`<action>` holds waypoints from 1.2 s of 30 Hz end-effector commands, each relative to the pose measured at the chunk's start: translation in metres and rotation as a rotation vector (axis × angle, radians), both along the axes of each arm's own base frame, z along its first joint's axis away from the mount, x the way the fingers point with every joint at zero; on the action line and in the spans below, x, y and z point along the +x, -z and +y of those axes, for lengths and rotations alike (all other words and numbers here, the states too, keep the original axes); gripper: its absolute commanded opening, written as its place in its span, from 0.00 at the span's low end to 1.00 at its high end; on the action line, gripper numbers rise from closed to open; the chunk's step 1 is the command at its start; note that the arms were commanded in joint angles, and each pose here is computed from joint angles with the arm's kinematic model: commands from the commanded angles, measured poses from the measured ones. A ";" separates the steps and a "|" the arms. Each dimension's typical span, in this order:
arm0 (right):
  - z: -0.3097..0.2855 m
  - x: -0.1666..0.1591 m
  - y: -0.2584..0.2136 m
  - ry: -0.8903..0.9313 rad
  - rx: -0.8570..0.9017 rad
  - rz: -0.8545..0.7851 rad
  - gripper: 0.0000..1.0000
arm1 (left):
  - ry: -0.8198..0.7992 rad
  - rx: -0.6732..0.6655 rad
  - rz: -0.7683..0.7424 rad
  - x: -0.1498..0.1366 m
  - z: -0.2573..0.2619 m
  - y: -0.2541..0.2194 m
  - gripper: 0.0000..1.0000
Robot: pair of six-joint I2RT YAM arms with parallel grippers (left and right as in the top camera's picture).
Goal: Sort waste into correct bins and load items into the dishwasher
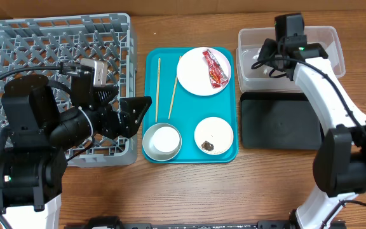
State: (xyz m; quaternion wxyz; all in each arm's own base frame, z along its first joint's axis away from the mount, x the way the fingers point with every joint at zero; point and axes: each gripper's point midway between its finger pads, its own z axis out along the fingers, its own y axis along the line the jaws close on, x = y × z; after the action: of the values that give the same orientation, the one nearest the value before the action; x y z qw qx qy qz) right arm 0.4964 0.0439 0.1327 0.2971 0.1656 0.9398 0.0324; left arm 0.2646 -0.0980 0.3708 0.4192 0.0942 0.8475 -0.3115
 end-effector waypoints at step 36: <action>0.163 0.008 0.117 -0.495 -0.206 0.045 0.34 | -0.022 0.018 0.229 0.024 0.006 0.051 1.00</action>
State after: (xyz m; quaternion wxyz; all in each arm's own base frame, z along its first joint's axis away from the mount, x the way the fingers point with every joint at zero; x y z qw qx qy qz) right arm 0.5014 0.2097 0.0130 0.2707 -0.0982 0.9575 0.0159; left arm 0.2885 -0.0917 0.3204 0.3271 0.0505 0.8924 -0.3066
